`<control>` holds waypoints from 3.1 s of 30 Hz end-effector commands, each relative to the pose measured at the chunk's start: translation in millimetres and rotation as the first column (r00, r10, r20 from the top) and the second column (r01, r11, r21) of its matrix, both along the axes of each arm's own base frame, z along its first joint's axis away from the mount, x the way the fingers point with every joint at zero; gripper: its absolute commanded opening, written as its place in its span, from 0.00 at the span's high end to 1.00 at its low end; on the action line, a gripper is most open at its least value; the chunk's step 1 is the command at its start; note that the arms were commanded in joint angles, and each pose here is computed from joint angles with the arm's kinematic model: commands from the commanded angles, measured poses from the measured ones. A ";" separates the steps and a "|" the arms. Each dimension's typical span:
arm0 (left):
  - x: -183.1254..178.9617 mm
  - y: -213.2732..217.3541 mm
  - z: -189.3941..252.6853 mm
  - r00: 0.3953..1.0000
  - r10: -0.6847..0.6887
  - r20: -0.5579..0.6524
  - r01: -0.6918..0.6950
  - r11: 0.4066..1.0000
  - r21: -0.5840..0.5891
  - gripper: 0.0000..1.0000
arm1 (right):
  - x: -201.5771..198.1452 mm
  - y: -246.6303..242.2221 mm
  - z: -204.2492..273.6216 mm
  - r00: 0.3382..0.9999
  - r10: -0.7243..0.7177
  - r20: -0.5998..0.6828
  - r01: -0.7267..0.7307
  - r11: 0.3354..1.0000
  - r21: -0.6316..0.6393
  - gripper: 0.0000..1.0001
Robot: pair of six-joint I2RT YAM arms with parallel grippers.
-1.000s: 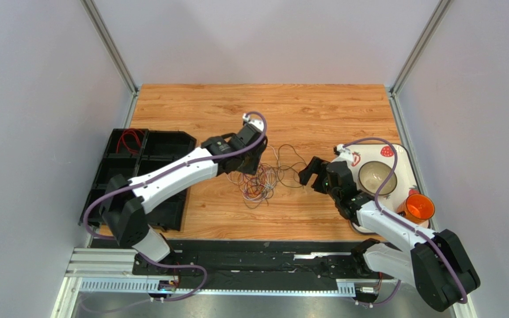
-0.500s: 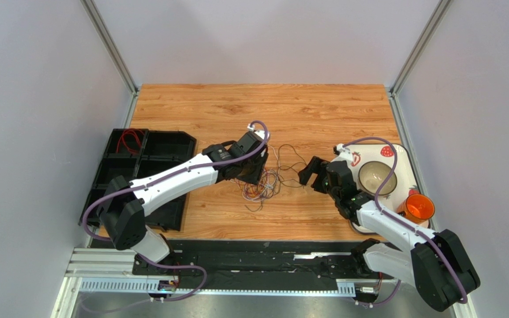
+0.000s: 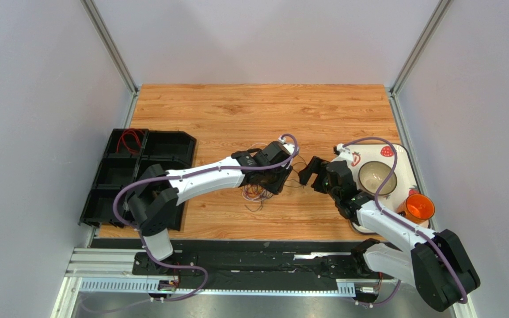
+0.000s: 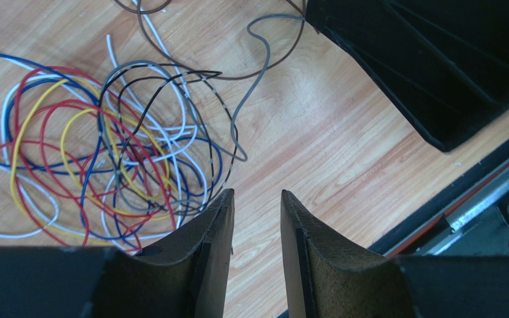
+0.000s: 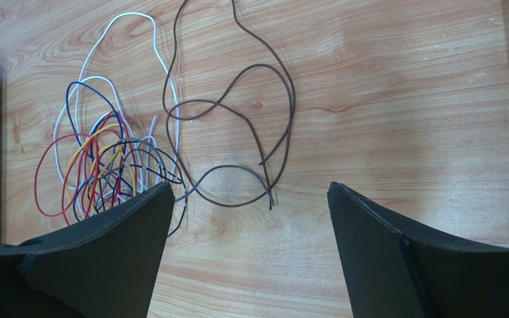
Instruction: Untangle the cables
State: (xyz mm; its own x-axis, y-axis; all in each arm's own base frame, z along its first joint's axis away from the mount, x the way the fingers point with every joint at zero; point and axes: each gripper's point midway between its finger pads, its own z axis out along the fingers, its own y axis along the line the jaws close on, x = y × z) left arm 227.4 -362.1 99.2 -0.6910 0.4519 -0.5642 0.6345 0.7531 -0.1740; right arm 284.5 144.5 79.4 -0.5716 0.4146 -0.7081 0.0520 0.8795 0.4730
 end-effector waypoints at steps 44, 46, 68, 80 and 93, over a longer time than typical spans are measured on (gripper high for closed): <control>52.7 -20.7 134.1 0.971 0.141 0.194 -0.132 0.990 -0.059 1.00 | 11.9 2.5 19.7 0.998 -0.016 0.064 0.014 0.999 0.029 0.09; 54.1 -17.3 179.7 0.968 0.148 0.204 -0.122 0.983 -0.135 1.00 | 11.8 2.4 19.8 0.998 -0.016 0.065 0.014 0.999 0.030 0.09; 52.2 71.2 458.2 0.807 0.322 0.495 0.100 0.751 -0.652 1.00 | 11.1 1.8 20.6 0.997 -0.017 0.070 0.015 0.999 0.035 0.09; 70.2 159.7 328.1 0.741 0.537 0.403 -0.286 0.796 -0.534 1.00 | 12.7 5.0 19.1 0.999 -0.007 0.050 0.006 1.000 0.029 0.10; 86.9 283.0 278.1 0.520 0.764 0.382 -0.596 0.645 -0.478 1.00 | 12.2 5.5 18.8 0.999 0.000 0.038 -0.001 1.000 0.019 0.10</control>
State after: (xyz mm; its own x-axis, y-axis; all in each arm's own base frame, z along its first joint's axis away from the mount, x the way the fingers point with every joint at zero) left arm 301.4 -101.3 377.1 -0.3198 -0.2099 -0.9240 0.0669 0.9677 -0.2429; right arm 284.2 145.8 76.4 -0.5833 0.4087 -0.7020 0.0522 0.8813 0.4697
